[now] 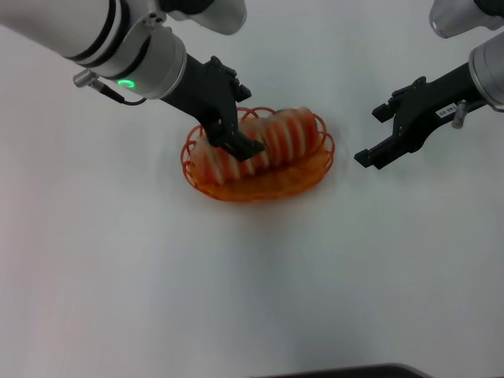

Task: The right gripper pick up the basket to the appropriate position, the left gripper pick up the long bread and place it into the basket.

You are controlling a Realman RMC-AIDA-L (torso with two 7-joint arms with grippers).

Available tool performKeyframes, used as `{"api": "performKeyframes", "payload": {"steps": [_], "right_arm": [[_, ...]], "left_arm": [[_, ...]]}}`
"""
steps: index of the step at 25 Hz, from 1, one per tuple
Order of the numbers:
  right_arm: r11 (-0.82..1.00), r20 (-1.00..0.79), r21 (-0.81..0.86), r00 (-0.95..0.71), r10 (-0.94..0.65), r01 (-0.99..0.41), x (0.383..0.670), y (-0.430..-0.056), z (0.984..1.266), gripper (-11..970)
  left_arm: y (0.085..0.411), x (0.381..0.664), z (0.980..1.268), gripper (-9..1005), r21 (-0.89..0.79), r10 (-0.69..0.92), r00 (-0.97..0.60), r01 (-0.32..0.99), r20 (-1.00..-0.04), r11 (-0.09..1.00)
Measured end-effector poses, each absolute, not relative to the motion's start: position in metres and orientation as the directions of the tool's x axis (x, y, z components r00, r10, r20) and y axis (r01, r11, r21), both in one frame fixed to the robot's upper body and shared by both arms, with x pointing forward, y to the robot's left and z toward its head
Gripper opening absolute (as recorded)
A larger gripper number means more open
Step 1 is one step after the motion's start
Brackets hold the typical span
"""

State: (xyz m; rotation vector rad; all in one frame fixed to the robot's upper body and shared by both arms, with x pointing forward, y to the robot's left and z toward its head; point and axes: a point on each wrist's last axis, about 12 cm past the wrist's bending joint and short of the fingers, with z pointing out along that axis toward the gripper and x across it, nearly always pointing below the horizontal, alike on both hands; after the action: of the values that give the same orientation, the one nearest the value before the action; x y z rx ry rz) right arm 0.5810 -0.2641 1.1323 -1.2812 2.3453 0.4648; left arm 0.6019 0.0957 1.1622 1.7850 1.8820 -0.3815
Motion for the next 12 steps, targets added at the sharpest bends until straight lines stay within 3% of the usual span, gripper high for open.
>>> {"api": "performKeyframes", "payload": {"steps": [7,12], "right_arm": [[0.518,-0.514,0.087,-0.484,-0.708,-0.851,0.581,-0.264,1.132,945],[0.522,-0.512,0.088,-0.488,-0.707,-0.849,0.580,-0.266,1.131,945]], "left_arm": [[0.120,0.607,1.188,877,0.063,0.724,-0.085,0.983,-0.685,0.174],[0.188,0.607,1.206,946,-0.057,0.530,-0.191,0.964,-0.826,0.259]]}}
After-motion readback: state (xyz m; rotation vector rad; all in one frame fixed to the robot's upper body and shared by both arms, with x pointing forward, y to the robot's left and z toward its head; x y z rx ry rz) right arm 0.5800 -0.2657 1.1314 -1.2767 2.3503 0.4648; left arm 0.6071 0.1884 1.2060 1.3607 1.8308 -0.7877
